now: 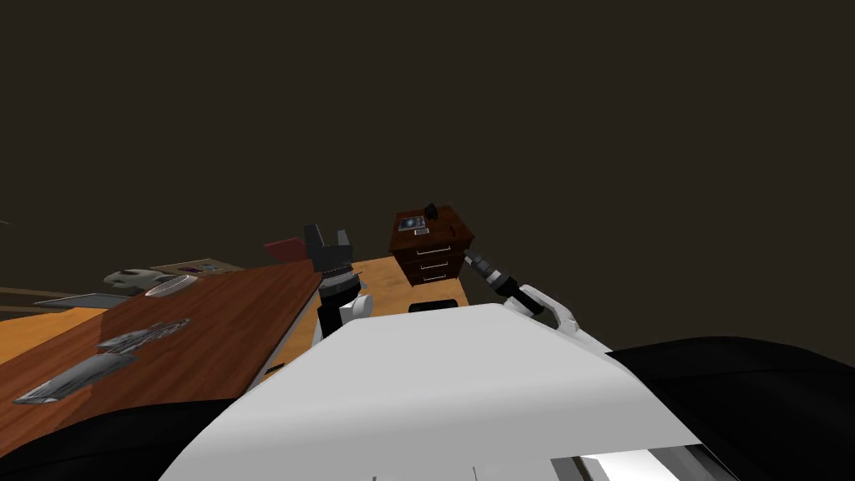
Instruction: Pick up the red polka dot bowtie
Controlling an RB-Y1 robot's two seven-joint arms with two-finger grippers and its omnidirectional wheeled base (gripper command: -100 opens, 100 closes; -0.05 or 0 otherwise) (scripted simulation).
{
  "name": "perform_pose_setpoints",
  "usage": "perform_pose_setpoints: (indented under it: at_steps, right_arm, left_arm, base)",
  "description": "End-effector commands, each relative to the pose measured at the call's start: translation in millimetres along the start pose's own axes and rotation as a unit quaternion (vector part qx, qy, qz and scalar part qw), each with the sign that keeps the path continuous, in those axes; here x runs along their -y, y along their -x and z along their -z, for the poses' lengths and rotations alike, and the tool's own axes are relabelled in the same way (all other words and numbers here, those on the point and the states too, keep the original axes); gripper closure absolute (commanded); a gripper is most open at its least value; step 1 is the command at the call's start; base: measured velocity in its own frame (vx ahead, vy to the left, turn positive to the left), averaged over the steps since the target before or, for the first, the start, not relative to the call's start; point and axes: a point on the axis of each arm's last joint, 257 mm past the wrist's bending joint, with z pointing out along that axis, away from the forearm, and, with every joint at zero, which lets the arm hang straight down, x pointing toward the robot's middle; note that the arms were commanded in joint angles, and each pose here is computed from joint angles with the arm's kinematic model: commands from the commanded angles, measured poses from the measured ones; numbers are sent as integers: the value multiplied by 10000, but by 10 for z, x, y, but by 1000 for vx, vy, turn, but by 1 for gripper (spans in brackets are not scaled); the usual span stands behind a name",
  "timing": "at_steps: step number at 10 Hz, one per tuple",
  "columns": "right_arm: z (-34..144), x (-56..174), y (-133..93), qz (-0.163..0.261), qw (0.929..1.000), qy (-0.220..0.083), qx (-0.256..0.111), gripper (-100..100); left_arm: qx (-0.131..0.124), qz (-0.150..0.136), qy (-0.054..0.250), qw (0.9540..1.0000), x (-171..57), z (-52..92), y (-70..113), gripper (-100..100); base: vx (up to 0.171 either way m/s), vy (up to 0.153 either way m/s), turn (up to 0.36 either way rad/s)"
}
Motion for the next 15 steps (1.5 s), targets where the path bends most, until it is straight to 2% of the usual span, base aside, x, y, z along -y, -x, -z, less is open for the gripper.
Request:
perform_pose_setpoints:
  at_steps: [1,2,3,4,5,6,7,8,9,10,11,12,13,14,15]
  right_arm:
    - [45,134,-41,88,9997,-194,-149,-100]
    - [138,373,-72,116,9982,-500,-298,-100]
    - [156,386,-58,179,9978,-532,-349,-100]
    - [261,622,-78,191,9952,-834,-470,-100]
    - [288,638,-53,277,9943,-879,-536,-100]
    - [416,874,-53,307,9902,-1192,-655,-100]
    - [441,887,-25,383,9891,-1231,-709,-100]
    - [584,1111,-9,416,9838,-1542,-814,-100]
    - [613,1127,28,496,9823,-1588,-865,-100]
    - [777,1347,70,544,9754,-1908,-959,-100]
    - [802,1355,107,616,9738,-1945,-1003,-100]
    - [975,1561,163,657,9660,-2256,-1075,-100]
    - [1005,1567,212,744,9639,-2299,-1123,-100]
    - [1184,1757,282,780,9553,-2600,-1174,-100]
    - [1217,1759,344,878,9525,-2647,-1224,-100]
  left_arm:
    - [0,0,0,10000,0,0,0,0]
    - [0,-1,0,10000,0,0,0,0]
    - [0,0,0,10000,0,0,0,0]
    - [0,-1,0,10000,0,0,0,0]
    - [0,0,0,10000,0,0,0,0]
    - [0,-1,0,10000,0,0,0,0]
    - [0,0,0,10000,0,0,0,0]
    - [0,-1,0,10000,0,0,0,0]
    - [0,0,0,10000,0,0,0,0]
    - [0,-1,0,10000,0,0,0,0]
    - [0,0,0,10000,0,0,0,0]
    - [0,-1,1,10000,0,0,1,0]
    - [0,0,0,10000,0,0,0,0]
    - [0,-1,0,10000,0,0,1,0]
    - [0,0,0,10000,0,0,0,0]
  base:
    - [-14,47,83]
    - [-19,65,180]
    - [-13,53,80]
    - [-8,55,129]
    - [-4,51,107]
    - [-10,78,177]
    - [-11,57,83]
    - [-16,60,164]
    - [-3,53,87]
    - [4,71,202]
    - [8,54,77]
    - [9,70,153]
    - [10,52,85]
    - [4,62,176]
    - [7,51,92]
